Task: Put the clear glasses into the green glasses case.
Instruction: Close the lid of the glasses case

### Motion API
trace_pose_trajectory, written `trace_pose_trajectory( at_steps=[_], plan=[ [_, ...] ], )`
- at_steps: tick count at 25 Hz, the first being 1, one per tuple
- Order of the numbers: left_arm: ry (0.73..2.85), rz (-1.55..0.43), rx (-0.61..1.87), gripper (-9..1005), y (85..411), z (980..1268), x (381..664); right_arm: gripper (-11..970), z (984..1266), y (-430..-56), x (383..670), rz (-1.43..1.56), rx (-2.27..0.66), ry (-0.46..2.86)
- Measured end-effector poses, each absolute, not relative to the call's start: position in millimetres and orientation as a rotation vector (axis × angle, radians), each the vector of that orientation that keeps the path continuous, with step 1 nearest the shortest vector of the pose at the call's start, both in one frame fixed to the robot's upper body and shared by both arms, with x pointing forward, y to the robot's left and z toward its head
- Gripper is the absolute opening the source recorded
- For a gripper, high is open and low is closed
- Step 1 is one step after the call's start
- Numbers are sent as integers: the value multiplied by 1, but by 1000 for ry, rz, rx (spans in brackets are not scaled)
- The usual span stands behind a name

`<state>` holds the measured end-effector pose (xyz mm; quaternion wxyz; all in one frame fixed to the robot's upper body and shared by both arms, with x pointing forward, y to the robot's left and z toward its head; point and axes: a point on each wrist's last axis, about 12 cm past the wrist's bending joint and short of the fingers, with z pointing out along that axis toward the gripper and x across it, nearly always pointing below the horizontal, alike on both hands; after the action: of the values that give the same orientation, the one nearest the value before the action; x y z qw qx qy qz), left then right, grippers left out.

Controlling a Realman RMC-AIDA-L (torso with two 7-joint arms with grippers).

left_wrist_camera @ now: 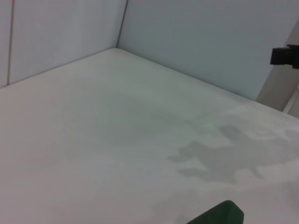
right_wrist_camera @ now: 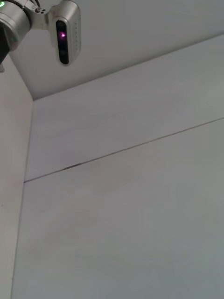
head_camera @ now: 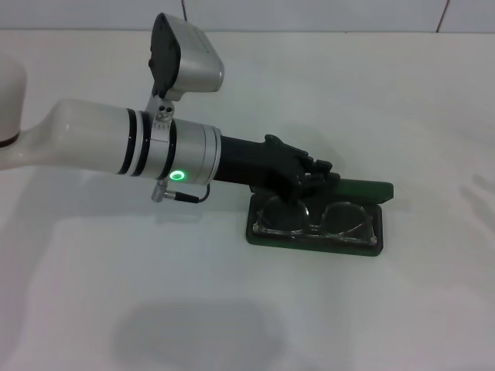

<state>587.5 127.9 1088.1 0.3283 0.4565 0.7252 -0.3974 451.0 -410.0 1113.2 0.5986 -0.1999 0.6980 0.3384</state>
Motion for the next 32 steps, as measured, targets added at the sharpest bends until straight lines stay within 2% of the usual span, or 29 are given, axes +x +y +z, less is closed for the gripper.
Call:
trace_pose_trajectory(
  at_steps=[32],
  plan=[
    [1884, -1166, 1251, 245, 135, 1072, 559, 302, 1109, -404, 456, 796, -476, 1627]
  ],
)
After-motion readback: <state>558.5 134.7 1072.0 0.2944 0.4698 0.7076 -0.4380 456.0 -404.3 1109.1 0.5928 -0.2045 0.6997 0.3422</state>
